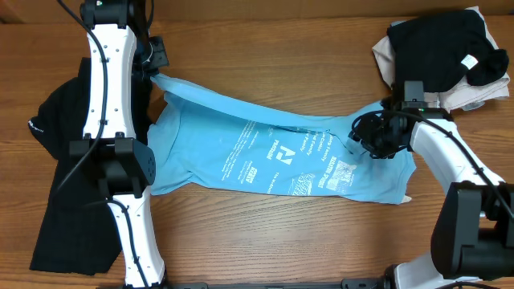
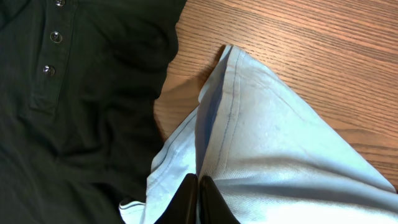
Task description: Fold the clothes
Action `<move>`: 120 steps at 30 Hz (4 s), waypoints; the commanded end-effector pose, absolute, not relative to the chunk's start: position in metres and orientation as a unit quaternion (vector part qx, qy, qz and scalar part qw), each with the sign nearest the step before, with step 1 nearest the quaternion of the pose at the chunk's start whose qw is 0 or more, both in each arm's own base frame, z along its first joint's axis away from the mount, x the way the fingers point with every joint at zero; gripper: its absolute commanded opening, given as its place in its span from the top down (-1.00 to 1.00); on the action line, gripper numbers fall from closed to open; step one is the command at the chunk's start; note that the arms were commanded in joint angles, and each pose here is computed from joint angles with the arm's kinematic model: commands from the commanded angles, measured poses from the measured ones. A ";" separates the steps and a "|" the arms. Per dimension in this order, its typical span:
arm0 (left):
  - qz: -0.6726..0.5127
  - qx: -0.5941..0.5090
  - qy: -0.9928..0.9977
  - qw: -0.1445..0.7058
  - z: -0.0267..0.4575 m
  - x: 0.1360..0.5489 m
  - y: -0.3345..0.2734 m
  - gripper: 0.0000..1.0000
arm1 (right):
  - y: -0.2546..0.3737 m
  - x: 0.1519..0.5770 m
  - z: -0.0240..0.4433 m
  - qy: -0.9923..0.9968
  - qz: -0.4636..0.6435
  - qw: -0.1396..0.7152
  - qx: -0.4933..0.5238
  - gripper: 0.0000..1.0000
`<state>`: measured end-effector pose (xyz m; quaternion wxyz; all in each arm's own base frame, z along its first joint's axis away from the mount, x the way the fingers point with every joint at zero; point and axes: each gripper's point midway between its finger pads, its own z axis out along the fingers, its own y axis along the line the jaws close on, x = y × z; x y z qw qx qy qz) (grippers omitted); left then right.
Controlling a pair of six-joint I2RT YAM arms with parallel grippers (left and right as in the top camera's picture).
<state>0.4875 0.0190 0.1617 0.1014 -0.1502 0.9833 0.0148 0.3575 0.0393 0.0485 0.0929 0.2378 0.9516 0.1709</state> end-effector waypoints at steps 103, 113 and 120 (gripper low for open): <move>0.177 -0.218 0.809 0.516 0.518 0.272 0.092 0.92 | -0.033 0.244 0.546 0.774 0.081 0.617 0.116 0.92; 0.216 -0.212 0.891 0.338 0.370 0.427 0.124 0.91 | -0.023 0.432 0.383 0.893 0.174 0.409 0.077 0.92; 0.187 -0.170 0.923 0.291 0.262 0.521 0.115 0.92 | 0.012 0.531 0.257 0.928 0.164 0.328 0.067 0.92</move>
